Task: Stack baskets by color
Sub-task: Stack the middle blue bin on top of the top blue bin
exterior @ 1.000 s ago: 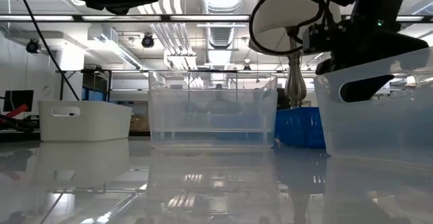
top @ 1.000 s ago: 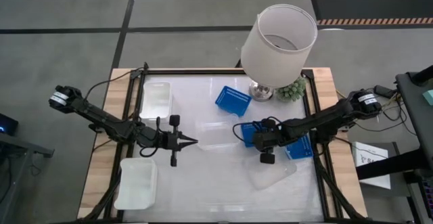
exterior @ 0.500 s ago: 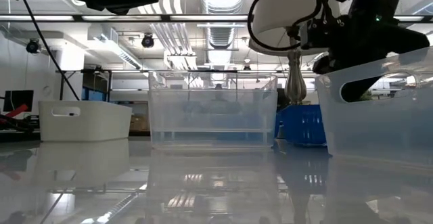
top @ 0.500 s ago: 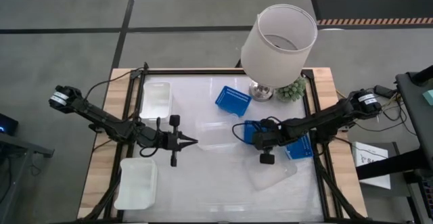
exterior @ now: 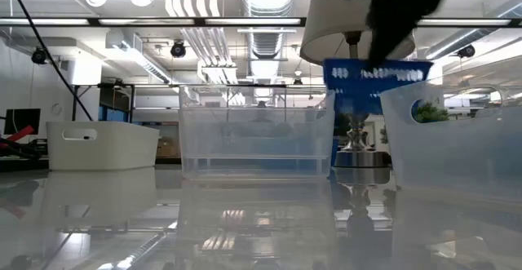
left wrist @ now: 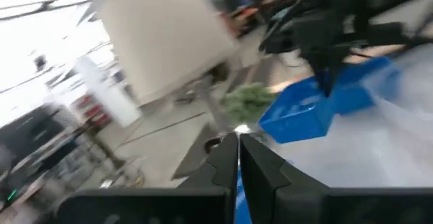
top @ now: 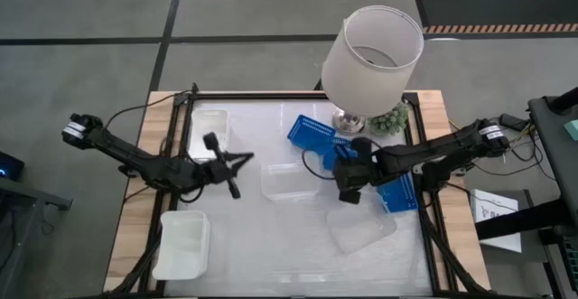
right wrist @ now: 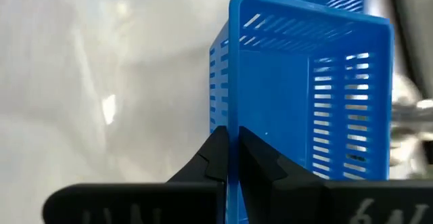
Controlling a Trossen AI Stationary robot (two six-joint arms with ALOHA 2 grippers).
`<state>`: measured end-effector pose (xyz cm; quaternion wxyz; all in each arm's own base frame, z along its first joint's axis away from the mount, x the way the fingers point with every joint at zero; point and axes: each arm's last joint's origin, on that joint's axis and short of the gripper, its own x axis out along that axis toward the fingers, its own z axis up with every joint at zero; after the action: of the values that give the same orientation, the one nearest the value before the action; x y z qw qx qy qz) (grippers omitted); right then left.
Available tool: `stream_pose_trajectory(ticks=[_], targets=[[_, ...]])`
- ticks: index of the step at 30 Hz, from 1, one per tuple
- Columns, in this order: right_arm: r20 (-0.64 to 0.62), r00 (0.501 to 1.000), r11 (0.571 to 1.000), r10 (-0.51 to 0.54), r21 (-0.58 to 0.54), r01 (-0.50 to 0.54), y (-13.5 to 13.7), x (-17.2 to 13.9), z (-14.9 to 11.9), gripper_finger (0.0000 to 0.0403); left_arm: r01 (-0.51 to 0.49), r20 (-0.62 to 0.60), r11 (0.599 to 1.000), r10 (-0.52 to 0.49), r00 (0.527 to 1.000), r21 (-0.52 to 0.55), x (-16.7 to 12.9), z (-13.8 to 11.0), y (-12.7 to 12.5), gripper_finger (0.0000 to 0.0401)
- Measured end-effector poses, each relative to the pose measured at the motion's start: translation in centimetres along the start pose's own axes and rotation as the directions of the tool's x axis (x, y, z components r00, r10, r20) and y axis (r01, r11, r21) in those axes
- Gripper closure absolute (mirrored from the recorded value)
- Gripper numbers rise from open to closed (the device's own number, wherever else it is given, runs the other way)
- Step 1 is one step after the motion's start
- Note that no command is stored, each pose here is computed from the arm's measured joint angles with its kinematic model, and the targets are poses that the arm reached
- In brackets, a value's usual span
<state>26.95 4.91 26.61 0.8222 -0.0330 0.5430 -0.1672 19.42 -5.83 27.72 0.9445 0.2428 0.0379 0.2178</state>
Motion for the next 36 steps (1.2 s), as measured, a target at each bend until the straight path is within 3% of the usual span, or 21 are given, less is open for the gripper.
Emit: stream_pose_trajectory(ticks=[9, 19, 28, 31, 36], targets=[[0.185, 0.981, 0.987, -0.052, 0.159, 0.023, -4.1, -0.9, 4.2, 0.0391, -0.031, 0.004, 0.996, 0.031, 1.0, -0.086, -1.5, -1.4, 1.1, 0.0401], [0.429, 0.902, 0.998, -0.049, 0.051, 0.03, -3.5, 0.5, 8.1, 0.0391, -0.069, 0.084, 0.978, 0.087, 0.993, -0.196, -2.6, -0.7, 2.9, 0.0401], [0.27, 0.896, 0.936, -0.352, 0.11, 0.335, -3.7, 5.1, 11.2, 0.0391, -0.071, 0.099, 0.974, 0.094, 0.991, -0.216, -3.0, -0.8, 3.4, 0.0401], [0.194, 0.914, 0.933, -0.356, 0.12, 0.338, -4.1, 6.6, 11.9, 0.0391, -0.067, 0.09, 0.977, 0.086, 0.992, -0.202, -2.9, -1.1, 3.1, 0.0401], [0.088, 0.96, 0.956, -0.264, 0.153, 0.249, -5.5, 8.5, 12.7, 0.0391, -0.063, 0.084, 0.979, 0.081, 0.993, -0.191, -2.8, -1.3, 2.9, 0.0401]])
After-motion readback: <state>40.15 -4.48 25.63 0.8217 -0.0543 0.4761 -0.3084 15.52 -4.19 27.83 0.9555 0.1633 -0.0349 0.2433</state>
